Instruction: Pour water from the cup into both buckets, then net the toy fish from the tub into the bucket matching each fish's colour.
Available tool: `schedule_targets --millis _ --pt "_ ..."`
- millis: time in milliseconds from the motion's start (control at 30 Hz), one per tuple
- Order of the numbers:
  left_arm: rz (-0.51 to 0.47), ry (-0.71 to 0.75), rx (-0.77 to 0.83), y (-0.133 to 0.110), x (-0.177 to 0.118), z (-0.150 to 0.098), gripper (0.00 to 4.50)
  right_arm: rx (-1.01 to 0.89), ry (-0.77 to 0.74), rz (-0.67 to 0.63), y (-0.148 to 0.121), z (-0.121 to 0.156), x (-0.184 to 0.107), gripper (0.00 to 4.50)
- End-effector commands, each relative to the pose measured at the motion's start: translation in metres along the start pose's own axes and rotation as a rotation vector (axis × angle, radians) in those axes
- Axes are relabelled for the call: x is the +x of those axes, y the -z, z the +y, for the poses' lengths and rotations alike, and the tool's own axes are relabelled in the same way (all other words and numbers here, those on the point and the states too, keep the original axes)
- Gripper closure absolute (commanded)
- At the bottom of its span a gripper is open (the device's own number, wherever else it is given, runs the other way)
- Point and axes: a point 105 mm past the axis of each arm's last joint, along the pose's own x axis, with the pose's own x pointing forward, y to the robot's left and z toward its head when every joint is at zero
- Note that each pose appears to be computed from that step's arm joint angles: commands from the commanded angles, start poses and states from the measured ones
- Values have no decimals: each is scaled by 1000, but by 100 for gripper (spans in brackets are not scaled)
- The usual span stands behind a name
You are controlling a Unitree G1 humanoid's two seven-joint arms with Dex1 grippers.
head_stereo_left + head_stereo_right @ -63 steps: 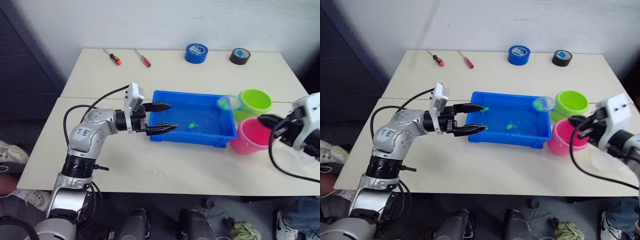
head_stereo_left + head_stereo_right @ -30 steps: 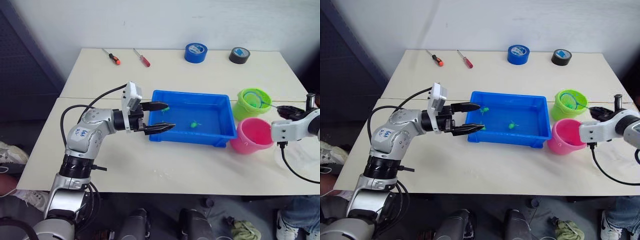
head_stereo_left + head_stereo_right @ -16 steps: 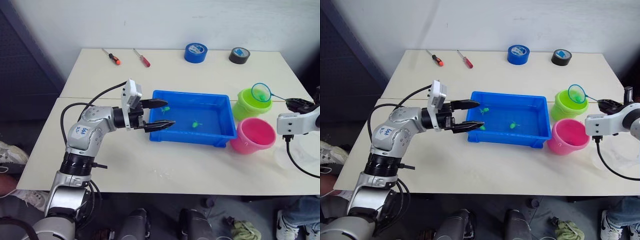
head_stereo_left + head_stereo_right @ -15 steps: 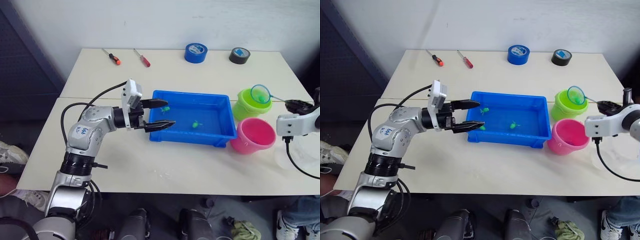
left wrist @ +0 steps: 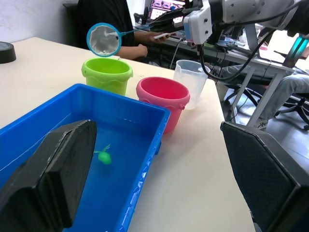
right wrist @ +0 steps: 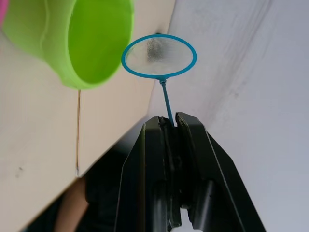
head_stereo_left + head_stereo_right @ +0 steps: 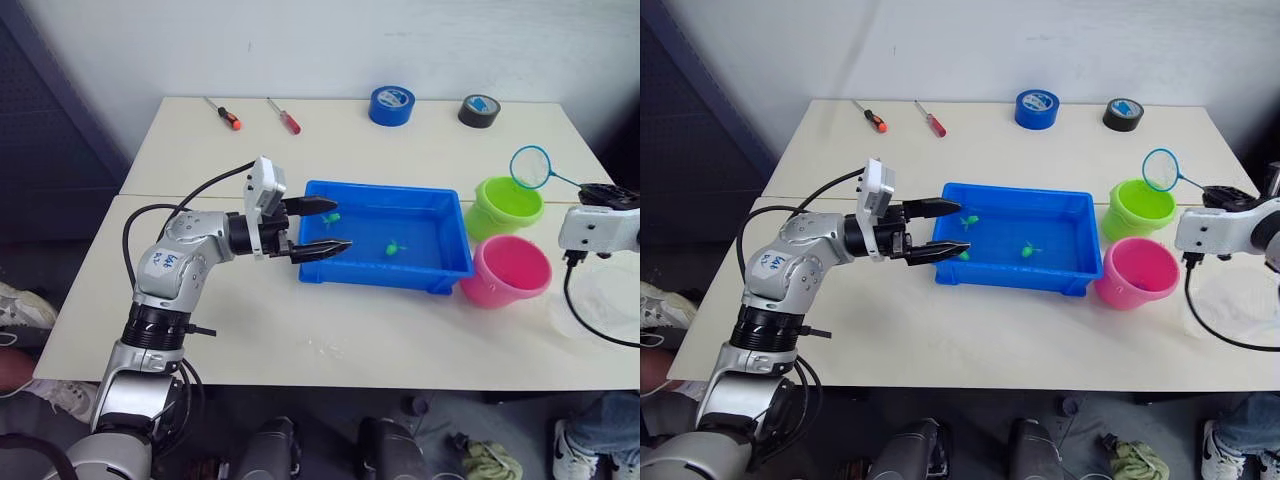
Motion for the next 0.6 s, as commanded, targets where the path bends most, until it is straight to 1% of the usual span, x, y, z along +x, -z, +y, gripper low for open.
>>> schedule_targets --millis 33,67,100,200,233,300,433,533,600 --pt "119 64 47 17 -19 -18 2 545 3 -276 -46 -28 -19 450" --pt "148 69 44 22 -24 -21 2 614 -27 -332 -57 -29 -24 450" --pt "161 67 36 24 -28 -22 2 616 -58 -342 -63 -27 -26 450" --pt "174 35 9 28 -38 -26 2 586 -205 -286 -73 1 -25 450" --pt "178 29 1 29 -40 -28 2 577 -237 -277 -77 8 -25 450" --pt "188 21 -17 32 -45 -34 2 554 -250 -270 -81 14 -25 450" --pt "196 -17 -57 38 -53 -43 2 385 -253 -247 -87 26 -18 450" --pt "189 -33 -72 40 -51 -49 2 224 -268 -219 -87 40 -11 450" --pt "181 -43 -77 40 -49 -51 2 168 -276 -212 -86 48 -7 450"
